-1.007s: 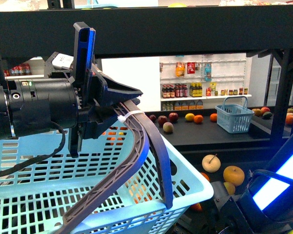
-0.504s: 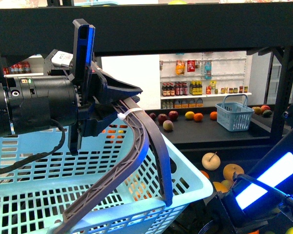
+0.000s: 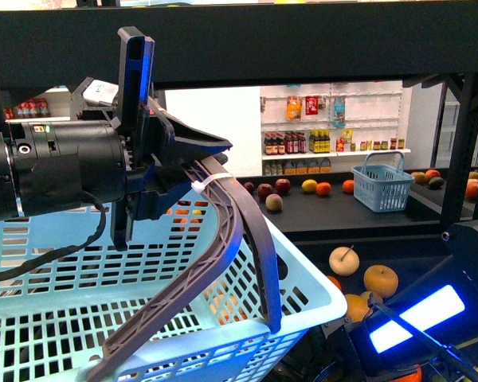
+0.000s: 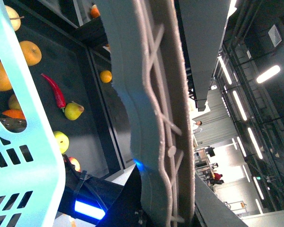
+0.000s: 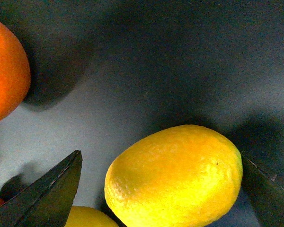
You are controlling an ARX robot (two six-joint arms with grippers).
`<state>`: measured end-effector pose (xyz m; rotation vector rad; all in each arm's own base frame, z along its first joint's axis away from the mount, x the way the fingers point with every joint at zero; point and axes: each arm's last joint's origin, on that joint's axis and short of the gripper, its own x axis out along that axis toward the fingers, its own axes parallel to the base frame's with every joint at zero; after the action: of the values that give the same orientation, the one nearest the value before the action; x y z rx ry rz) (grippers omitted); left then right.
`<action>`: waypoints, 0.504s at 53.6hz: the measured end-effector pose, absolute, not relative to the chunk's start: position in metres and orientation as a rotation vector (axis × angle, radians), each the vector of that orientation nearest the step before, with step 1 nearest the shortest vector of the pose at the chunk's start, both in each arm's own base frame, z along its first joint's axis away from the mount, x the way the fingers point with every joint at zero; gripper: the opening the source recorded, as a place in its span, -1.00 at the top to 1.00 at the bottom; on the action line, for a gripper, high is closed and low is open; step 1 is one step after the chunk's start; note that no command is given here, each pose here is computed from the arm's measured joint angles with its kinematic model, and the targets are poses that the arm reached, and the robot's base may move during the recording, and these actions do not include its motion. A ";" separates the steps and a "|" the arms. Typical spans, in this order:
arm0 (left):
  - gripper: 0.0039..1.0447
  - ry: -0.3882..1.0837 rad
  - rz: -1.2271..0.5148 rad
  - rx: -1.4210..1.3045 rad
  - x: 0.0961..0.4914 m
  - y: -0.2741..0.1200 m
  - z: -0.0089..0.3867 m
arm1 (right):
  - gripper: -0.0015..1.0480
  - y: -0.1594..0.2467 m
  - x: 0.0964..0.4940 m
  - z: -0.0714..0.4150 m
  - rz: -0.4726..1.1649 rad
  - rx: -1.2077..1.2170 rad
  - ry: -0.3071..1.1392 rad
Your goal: Pick lemon from shelf
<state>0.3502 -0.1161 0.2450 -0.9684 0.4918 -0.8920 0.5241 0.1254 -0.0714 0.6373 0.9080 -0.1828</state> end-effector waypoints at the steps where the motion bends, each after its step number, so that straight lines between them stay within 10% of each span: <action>1: 0.81 0.492 -0.892 -0.968 0.350 -0.116 0.245 | -0.86 0.125 0.525 -0.072 -0.183 0.637 0.909; 27: 0.81 0.492 -0.892 -0.968 0.350 -0.116 0.245 | -0.80 0.124 0.532 -0.082 -0.172 0.570 0.914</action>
<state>0.3502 -0.1161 0.2450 -0.9684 0.4918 -0.8920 0.5320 0.1240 -0.0818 0.5703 0.9144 -0.1719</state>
